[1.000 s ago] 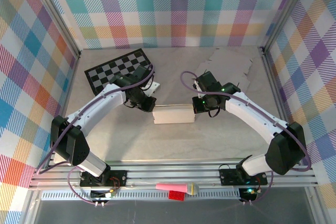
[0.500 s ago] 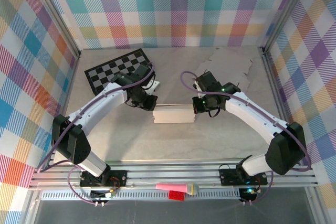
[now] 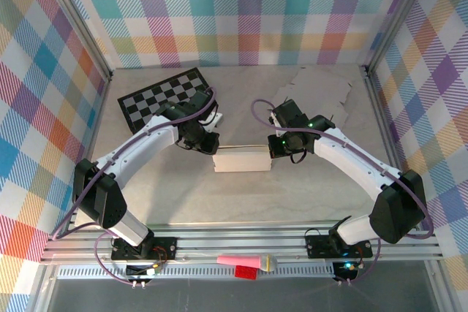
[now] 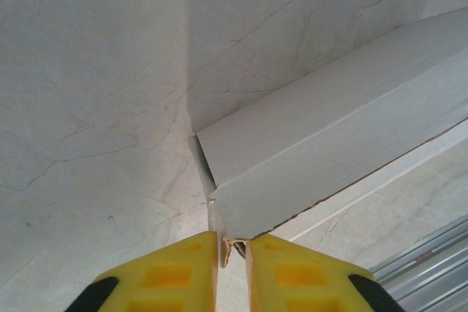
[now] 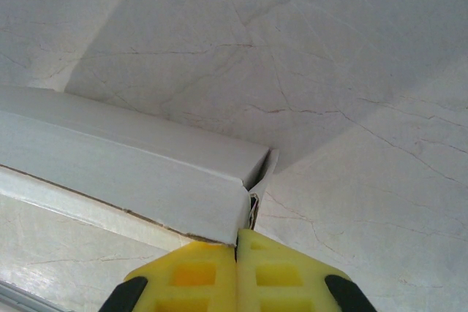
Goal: Fold the paper box
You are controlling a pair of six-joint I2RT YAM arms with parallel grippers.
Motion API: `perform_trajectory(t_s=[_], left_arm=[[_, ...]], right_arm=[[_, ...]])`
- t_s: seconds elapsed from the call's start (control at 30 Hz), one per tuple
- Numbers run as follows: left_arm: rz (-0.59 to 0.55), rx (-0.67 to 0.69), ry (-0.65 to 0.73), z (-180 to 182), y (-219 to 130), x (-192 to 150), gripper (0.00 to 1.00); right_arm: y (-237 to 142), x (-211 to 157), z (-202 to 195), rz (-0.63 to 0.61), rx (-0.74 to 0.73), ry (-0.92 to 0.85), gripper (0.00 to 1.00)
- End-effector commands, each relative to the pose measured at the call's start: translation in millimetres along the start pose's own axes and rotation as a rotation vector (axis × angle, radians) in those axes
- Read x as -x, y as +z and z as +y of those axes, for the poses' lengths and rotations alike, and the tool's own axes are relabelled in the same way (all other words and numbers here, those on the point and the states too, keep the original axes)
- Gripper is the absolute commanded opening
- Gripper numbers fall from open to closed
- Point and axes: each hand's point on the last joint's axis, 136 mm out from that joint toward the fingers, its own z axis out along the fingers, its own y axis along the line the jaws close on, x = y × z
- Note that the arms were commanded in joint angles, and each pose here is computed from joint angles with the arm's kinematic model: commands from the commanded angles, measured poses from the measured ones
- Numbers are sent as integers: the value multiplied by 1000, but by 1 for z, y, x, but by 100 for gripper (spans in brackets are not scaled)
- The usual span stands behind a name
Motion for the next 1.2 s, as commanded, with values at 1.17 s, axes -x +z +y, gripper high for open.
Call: perform_trajectory(t_s=[1.17], left_arm=[[169, -90, -298, -27, -6, -5, 0]], right_arm=[[9, -14, 1, 98, -15, -10, 0]])
